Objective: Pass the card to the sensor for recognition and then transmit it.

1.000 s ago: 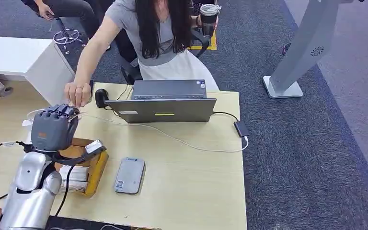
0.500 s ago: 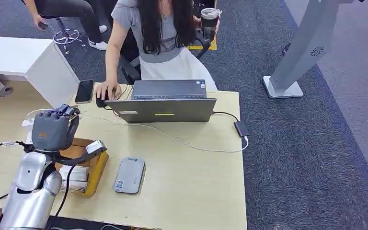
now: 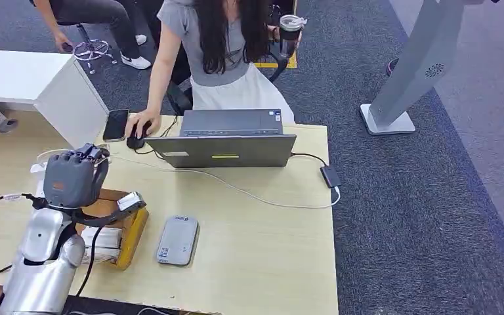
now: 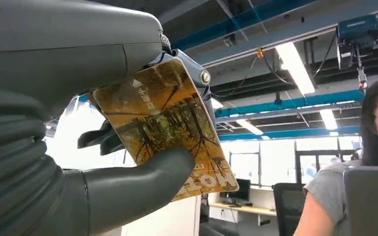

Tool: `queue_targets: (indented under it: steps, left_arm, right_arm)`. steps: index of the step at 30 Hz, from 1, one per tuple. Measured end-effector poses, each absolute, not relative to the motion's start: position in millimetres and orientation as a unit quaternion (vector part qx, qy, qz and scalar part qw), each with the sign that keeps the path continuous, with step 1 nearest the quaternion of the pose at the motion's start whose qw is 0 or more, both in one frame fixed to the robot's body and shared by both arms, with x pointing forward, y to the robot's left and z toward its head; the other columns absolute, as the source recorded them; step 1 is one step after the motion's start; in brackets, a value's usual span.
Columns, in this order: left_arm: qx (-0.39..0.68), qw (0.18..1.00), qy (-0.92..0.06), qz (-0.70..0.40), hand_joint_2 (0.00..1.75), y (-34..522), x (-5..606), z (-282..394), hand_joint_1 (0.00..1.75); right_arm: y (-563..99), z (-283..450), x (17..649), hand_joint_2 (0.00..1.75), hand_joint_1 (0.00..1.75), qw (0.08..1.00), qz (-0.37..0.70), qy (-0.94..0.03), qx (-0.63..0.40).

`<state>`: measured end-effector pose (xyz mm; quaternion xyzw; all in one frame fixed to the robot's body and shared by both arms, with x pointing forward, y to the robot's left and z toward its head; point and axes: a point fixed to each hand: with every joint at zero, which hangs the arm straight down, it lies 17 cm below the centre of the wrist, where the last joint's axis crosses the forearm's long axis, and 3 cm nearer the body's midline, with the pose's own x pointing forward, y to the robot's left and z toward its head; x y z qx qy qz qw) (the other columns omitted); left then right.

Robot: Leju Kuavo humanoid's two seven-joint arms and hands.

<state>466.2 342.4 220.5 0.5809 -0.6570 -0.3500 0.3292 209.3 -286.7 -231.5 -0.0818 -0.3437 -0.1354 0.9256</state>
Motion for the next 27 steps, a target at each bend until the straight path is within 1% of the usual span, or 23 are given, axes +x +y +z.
queue_targets:
  steps: [7,10,12,14,20,27]
  left_arm:
    - [0.569,0.330,-0.660,-0.364,1.75,330,462,210,1.75]
    - [0.536,0.317,-0.662,-0.417,1.75,275,436,182,1.75]
    - [0.516,0.324,-0.664,-0.434,1.75,243,420,164,1.75]
    - [0.502,0.329,-0.669,-0.439,1.75,225,409,156,1.75]
    - [0.470,0.332,-0.676,-0.460,1.75,197,395,142,1.75]
    - [0.462,0.329,-0.681,-0.464,1.75,188,390,140,1.75]
  right_arm:
    - [-288,-230,210,1.75,0.00,0.924,-0.139,-0.348,-0.083]
    - [-291,-232,204,1.75,0.00,0.922,-0.149,-0.347,-0.088]
    - [-292,-232,202,1.75,0.00,0.921,-0.152,-0.347,-0.089]
    - [-292,-233,200,1.75,0.00,0.921,-0.154,-0.346,-0.090]
    - [-293,-234,196,1.75,0.00,0.922,-0.156,-0.343,-0.092]
    - [-294,-234,195,1.75,0.00,0.922,-0.156,-0.342,-0.092]
